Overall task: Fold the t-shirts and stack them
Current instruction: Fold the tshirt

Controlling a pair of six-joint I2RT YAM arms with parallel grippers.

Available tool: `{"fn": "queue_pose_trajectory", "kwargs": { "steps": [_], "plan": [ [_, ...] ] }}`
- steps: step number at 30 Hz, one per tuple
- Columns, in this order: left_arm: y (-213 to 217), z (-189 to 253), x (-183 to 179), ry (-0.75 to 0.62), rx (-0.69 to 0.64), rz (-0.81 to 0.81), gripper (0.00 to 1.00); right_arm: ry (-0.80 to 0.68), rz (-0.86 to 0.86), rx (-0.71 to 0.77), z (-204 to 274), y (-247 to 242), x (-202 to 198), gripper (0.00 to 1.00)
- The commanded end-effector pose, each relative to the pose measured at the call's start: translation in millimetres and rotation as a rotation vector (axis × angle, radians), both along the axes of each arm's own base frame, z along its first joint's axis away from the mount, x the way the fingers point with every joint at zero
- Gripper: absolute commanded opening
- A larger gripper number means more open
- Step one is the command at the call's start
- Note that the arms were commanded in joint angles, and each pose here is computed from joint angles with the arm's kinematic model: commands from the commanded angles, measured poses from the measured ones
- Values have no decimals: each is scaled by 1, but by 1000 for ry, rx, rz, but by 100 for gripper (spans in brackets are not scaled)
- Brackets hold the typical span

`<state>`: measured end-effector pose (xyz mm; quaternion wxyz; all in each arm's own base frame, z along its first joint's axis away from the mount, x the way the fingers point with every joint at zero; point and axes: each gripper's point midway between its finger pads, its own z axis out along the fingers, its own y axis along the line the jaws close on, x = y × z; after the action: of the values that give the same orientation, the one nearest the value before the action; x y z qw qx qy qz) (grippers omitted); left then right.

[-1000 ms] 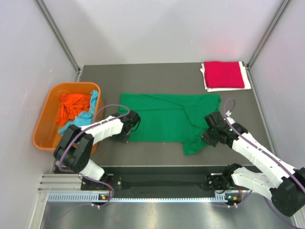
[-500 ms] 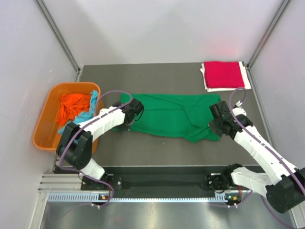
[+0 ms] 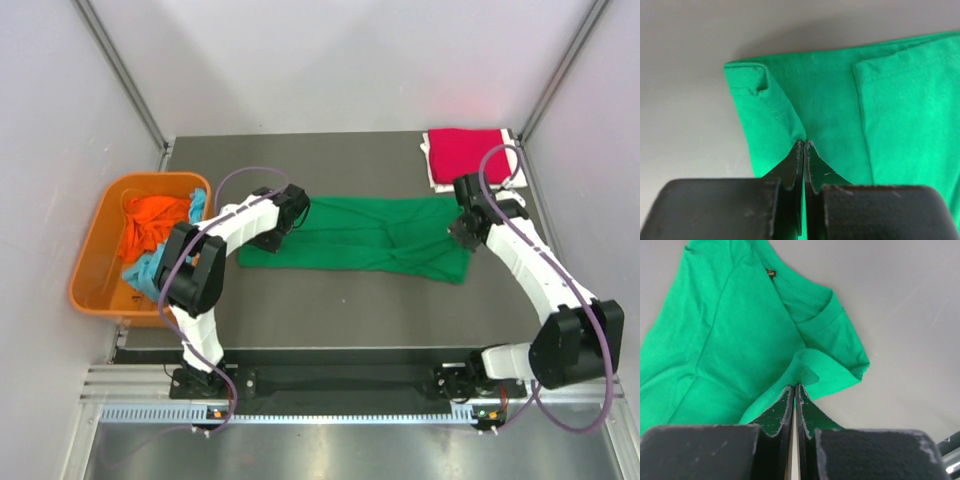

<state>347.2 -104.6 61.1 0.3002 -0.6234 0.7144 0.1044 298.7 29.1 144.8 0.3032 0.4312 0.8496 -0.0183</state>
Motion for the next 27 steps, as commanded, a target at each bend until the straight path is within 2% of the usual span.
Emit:
{"fn": "queue_pose_trajectory", "kwargs": {
  "steps": [1,7,13,27],
  "plan": [
    [12,4,4,34,27,15,0,-20,31,-22,6,-5,22,0],
    [14,-6,20,52,-16,34,0,37,67,-43,-9,-3,40,0],
    [-2,-8,42,0,-78,-31,0,67,91,-37,-14,0,47,0],
    [-8,-20,45,27,-100,-28,0,51,59,-67,-1,-13,43,0]
  ]
}}
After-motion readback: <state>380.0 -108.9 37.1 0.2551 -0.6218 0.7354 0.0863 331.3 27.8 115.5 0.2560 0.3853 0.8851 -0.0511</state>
